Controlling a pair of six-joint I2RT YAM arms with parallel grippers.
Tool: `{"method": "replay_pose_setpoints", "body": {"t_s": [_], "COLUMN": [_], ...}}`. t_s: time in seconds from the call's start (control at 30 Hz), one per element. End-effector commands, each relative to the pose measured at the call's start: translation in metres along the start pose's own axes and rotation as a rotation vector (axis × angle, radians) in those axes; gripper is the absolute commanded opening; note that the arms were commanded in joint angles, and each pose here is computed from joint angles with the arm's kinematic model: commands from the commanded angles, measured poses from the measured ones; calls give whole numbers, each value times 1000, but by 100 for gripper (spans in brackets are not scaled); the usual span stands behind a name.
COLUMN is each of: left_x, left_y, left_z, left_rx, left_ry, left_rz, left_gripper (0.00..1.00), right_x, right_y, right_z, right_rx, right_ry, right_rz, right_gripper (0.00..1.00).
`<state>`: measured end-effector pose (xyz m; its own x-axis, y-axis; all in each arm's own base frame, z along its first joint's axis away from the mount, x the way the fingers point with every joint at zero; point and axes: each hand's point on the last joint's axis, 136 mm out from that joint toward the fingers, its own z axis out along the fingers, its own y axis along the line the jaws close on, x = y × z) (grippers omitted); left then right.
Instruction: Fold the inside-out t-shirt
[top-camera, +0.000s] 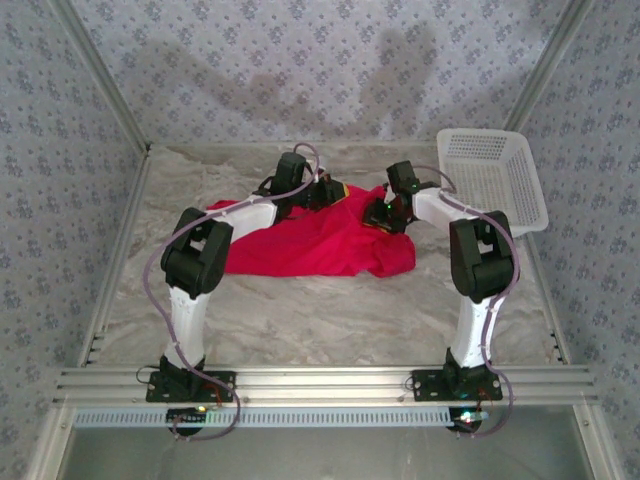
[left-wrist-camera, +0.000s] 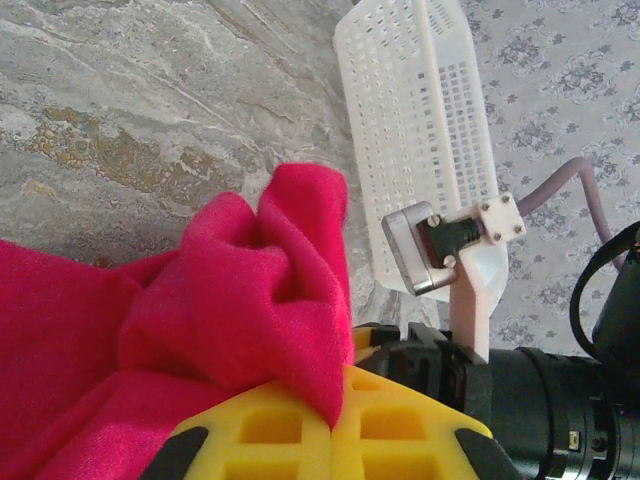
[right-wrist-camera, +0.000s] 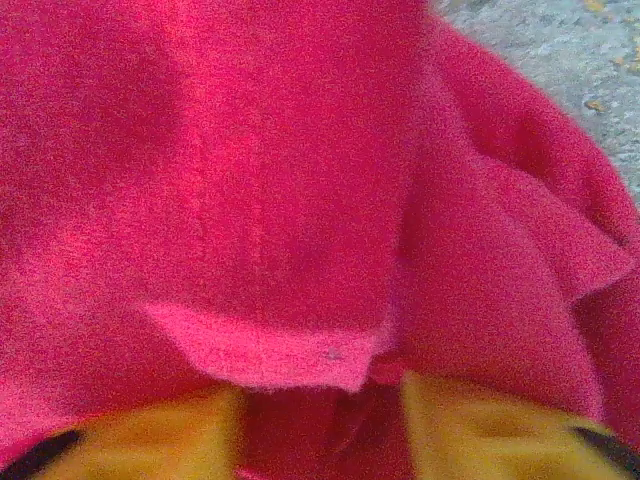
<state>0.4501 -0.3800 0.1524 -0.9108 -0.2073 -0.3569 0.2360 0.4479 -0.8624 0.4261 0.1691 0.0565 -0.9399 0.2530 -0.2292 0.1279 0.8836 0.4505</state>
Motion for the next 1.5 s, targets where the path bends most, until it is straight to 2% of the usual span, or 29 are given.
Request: {"method": "replay_pose_setpoints", "body": {"t_s": [0.0, 0.03, 0.1, 0.27, 0.5, 0.63, 0.77, 0.87, 0.9, 0.93, 0.97, 1.0, 1.03, 1.07, 1.13, 1.23, 1.33, 1.47], "left_x": [2, 3, 4, 3, 3, 4, -1, -12, -17, -23, -28, -33, -38, -42, -45, -37, -12, 30], "left_y": [-4, -4, -3, -2, 0, 2, 0, -1, -1, 0, 3, 11, 19, 26, 40, 55, 75, 106], "left_z": [2, 2, 2, 3, 4, 5, 9, 8, 5, -1, -9, -22, -38, -56, -102, -165, -215, -264], "left_rx": [13, 12, 7, 6, 0, -3, 9, -12, -26, -54, -98, -176, -274, -369, -598, -807, -914, -980], "left_ry": [14, 16, 19, 20, 21, 24, 11, -19, -32, -48, -68, -93, -124, -155, -214, -262, -254, -233], "left_rz": [14, 15, 17, 16, 20, 13, 4, 9, 13, 14, 20, 28, 48, 73, 142, 190, 152, 51], "left_gripper": [0, 0, 0, 0, 0, 0, 0, 0, 1, 7, 16, 26, 37, 42, 47, 48, 48, 46], "right_x": [-11, -11, -13, -10, 4, 0, -31, -68, -81, -94, -104, -112, -116, -118, -113, -95, -70, -31], "right_y": [3, 6, 10, 27, 58, 73, 86, 90, 90, 87, 80, 72, 65, 60, 56, 55, 55, 50], "right_z": [-7, -12, -25, -73, -121, -144, -169, -177, -178, -178, -178, -177, -178, -179, -181, -177, -159, -126], "right_rx": [-6, -7, 5, -3, -157, -251, -283, -283, -279, -255, -216, -163, -112, -72, -35, -39, -63, -48], "right_ry": [-31, -27, -28, -46, -59, -88, -193, -261, -285, -311, -335, -350, -361, -370, -371, -344, -259, -119], "right_rz": [11, 10, 4, -34, -55, -39, -34, -6, 1, 10, 24, 43, 56, 52, 29, 12, -5, -53], "right_gripper": [22, 11, 0, 0, 0, 0, 0, 0, 0, 0, 7, 34, 51, 56, 59, 61, 61, 61]}}
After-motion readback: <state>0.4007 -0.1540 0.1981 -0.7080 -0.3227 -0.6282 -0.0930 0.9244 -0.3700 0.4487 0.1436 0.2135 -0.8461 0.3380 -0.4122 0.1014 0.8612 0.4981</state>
